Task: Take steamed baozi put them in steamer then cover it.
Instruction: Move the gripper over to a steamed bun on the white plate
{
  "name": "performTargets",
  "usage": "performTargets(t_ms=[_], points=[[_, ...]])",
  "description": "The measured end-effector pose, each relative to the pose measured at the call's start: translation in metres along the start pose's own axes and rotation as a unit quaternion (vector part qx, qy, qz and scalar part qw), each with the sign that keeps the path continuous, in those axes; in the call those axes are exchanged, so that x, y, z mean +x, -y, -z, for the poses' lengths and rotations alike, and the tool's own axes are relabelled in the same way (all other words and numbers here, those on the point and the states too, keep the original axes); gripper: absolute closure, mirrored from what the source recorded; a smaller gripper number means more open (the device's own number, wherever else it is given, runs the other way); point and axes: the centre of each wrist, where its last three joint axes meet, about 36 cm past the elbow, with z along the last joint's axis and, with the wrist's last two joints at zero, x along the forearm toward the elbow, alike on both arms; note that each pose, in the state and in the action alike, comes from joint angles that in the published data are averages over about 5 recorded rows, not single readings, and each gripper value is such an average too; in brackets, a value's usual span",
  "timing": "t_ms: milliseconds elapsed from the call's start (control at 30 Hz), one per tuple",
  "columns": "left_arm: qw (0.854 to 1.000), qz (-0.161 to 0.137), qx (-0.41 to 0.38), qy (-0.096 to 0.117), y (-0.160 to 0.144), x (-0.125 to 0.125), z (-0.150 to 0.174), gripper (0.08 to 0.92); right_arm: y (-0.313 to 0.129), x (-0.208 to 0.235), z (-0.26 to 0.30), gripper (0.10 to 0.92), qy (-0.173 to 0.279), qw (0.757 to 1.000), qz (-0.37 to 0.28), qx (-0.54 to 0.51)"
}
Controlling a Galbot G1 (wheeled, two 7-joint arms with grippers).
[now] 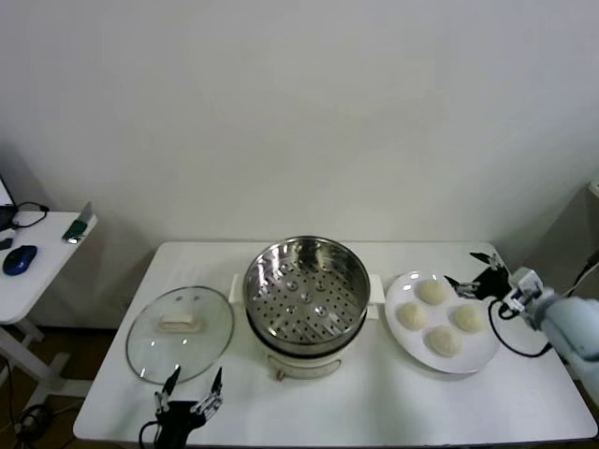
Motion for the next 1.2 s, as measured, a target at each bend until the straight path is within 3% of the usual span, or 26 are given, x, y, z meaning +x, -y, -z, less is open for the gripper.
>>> performTargets(t_ms=[300,567,833,1200], points=[[1.000,0.000,0.001,0.005,-0.001,-0.003,0.002,0.177,0.070,-0.021,0.035,0.200,-0.065,0.981,0.138,0.122],[1.000,-0.001,0.004,0.008,-0.002,-0.009,0.001,0.177,0.095,-0.048,0.047,0.200,-0.144,0.948,0.226,0.170],[1.000,0.001,0.004,0.009,-0.005,-0.014,-0.001,0.177,0.105,-0.085,0.048,0.200,-0.188,0.930,0.260,0.178],[1.000,0.002,0.001,0.008,-0.007,-0.017,-0.005,0.177,0.097,-0.137,0.049,0.200,-0.205,0.925,0.272,0.170]])
